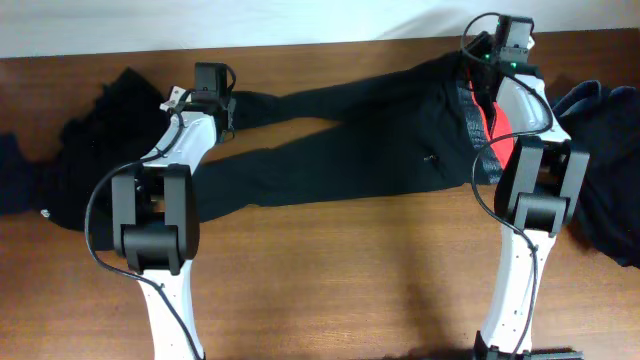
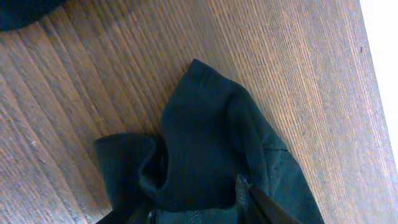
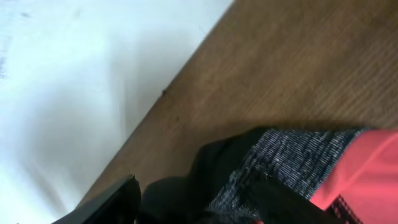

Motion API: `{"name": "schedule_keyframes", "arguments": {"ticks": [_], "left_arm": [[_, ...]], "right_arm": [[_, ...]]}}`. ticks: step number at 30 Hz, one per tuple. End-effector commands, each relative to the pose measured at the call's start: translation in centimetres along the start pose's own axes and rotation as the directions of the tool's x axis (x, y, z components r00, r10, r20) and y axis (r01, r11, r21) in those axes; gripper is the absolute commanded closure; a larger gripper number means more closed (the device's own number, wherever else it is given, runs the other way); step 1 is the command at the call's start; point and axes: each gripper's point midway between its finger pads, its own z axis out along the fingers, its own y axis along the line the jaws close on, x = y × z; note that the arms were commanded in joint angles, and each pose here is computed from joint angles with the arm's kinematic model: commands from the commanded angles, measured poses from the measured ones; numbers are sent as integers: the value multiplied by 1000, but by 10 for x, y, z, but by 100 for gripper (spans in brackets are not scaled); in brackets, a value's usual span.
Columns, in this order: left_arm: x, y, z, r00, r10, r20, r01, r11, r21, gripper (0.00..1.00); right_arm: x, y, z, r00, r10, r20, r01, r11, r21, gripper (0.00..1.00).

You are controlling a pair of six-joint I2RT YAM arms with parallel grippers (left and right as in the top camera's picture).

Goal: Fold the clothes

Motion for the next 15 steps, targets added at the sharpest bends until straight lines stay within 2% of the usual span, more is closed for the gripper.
{"name": "schedule_keyframes", "arguments": {"ticks": [1, 3, 6, 8, 12, 15], "left_arm": [[17, 18, 15, 998, -15, -68, 12, 999, -39, 61], [18, 19, 15, 997, -14, -72, 10, 999, -45, 61], [19, 21, 15, 997, -12, -76, 8, 999, -52, 61], [19, 21, 15, 997, -12, -76, 8, 999, -53, 61], [19, 21, 15, 997, -13, -77, 9, 999, -53, 61], [19, 21, 15, 997, -12, -77, 8, 999, -53, 61]], "right_arm": [[4, 8, 2, 989, 147, -25, -147, 989, -26, 34], [6, 18, -1, 976, 210, -61, -213, 975, -65, 34], [4, 32, -6, 957, 273, -95, -283, 953, -107, 27], [2, 35, -7, 942, 319, -103, -329, 938, -110, 28], [6, 26, -7, 903, 418, -102, -424, 904, -51, 27], [9, 15, -5, 898, 433, -84, -434, 901, -3, 27]]}}
